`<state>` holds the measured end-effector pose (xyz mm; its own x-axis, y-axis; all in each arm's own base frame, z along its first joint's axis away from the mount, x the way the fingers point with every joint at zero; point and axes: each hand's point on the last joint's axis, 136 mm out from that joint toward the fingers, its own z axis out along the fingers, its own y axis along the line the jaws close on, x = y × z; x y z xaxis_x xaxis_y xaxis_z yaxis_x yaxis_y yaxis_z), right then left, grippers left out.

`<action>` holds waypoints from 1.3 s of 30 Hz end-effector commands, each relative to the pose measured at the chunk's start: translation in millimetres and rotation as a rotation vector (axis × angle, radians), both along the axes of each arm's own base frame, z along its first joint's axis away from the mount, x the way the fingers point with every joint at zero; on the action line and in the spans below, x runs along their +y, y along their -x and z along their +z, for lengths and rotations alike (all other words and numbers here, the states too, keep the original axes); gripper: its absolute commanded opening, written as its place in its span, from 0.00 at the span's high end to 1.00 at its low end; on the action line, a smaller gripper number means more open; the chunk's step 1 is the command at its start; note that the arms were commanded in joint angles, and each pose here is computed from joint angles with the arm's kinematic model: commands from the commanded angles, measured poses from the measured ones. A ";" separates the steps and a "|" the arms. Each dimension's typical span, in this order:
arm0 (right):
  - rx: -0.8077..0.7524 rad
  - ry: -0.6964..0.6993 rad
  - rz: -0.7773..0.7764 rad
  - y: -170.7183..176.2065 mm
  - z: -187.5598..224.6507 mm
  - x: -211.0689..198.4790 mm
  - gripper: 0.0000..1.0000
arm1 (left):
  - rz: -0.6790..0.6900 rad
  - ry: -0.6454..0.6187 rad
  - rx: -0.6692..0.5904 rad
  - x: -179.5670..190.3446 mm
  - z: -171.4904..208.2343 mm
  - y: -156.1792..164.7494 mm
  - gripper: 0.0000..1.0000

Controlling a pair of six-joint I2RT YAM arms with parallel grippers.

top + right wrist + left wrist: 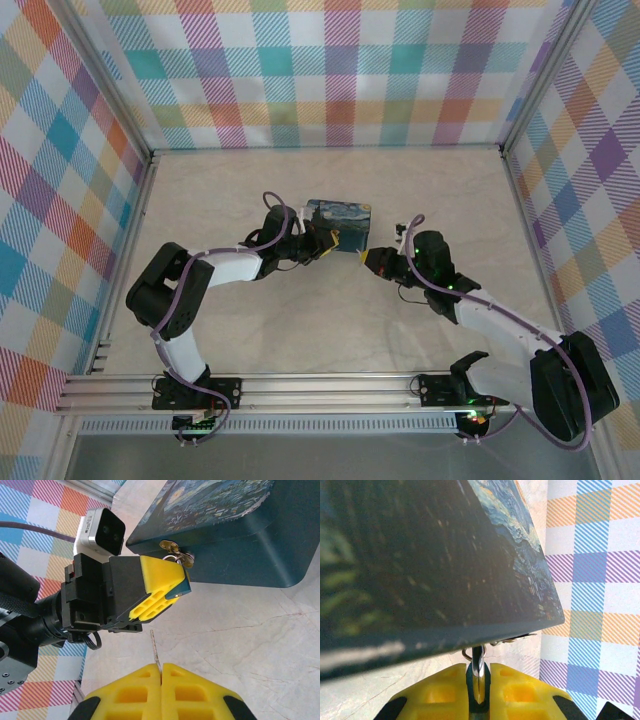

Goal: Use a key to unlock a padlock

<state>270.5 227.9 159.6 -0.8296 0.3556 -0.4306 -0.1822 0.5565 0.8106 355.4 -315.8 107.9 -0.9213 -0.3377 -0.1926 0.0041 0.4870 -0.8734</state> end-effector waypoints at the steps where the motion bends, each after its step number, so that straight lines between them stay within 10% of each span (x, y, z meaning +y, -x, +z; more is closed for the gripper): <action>1: -0.047 -0.067 -0.001 -11.5 33.3 8.2 1.00 | 0.019 0.042 -0.071 -0.3 20.9 -8.8 0.97; 18: 0.201 -0.305 -0.164 -16.1 20.4 6.1 1.00 | 0.024 0.076 -0.069 -2.3 20.5 -9.1 0.96; 39: 0.145 -0.332 -0.108 -1.4 -10.4 44.0 1.00 | 0.012 0.095 -0.071 -3.7 24.1 -7.6 0.97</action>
